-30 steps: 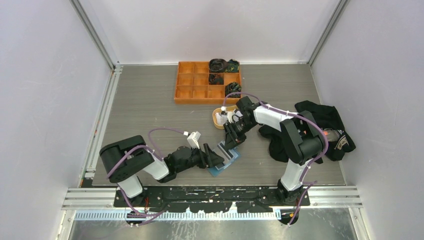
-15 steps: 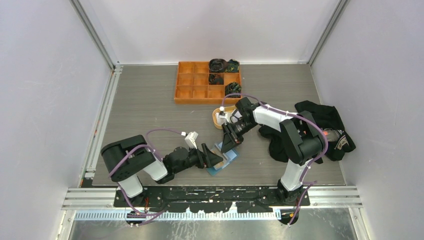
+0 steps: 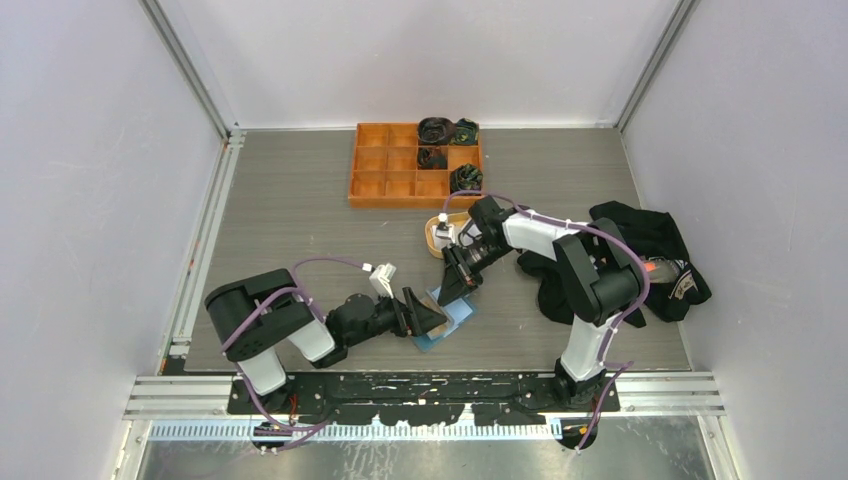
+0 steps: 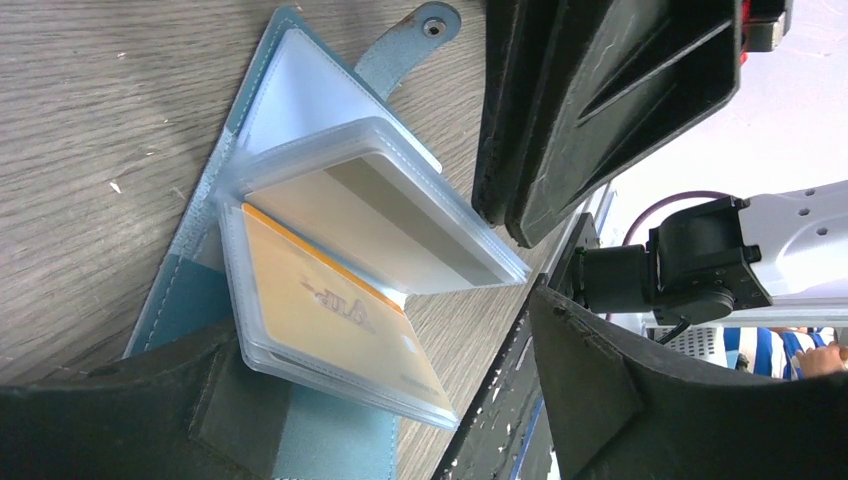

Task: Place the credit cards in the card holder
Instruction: Turn over the card slot in the card holder.

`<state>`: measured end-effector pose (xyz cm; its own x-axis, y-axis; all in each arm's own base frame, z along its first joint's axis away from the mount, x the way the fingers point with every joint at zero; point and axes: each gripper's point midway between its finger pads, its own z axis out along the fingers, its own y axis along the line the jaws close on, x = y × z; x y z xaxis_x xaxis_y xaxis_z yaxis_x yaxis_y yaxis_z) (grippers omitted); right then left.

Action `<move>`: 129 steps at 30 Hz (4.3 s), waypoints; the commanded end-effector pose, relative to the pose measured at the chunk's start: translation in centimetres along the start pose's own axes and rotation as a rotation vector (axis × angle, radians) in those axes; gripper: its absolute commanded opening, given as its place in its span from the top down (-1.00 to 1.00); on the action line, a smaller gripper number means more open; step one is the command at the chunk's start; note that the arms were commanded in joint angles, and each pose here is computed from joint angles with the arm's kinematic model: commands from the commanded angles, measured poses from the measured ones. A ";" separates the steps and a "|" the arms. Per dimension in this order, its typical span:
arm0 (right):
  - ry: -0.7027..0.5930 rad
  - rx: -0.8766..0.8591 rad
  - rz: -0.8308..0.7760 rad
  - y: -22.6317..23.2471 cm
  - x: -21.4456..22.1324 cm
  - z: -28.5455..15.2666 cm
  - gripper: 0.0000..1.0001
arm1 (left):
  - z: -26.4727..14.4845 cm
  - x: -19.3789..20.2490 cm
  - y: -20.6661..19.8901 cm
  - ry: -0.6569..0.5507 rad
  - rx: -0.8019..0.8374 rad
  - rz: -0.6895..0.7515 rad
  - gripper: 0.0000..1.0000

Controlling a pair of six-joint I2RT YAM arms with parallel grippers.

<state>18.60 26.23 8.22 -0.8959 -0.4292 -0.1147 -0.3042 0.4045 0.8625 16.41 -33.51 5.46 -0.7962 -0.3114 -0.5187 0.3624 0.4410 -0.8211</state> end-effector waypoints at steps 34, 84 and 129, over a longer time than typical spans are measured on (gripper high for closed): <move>-0.023 0.179 -0.078 -2.0 -1.1 -1.0 0.49 | 0.4 0.0 0.5 -0.001 0.002 0.007 -0.35; -0.142 0.617 -1.108 -2.3 -1.0 -1.4 -0.80 | 0.4 -1.1 0.3 -0.025 0.009 -0.018 -0.52; -0.310 0.388 -0.701 0.9 -2.8 -9.3 -0.99 | -7.9 -5.8 -0.4 -0.107 -0.221 0.170 -0.83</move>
<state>23.62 20.81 12.56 -0.4953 -0.4598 -0.7371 -0.8577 0.3936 0.3308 15.80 -24.46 7.52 -0.7421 -0.2223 -0.6324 0.3099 0.7227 -0.6178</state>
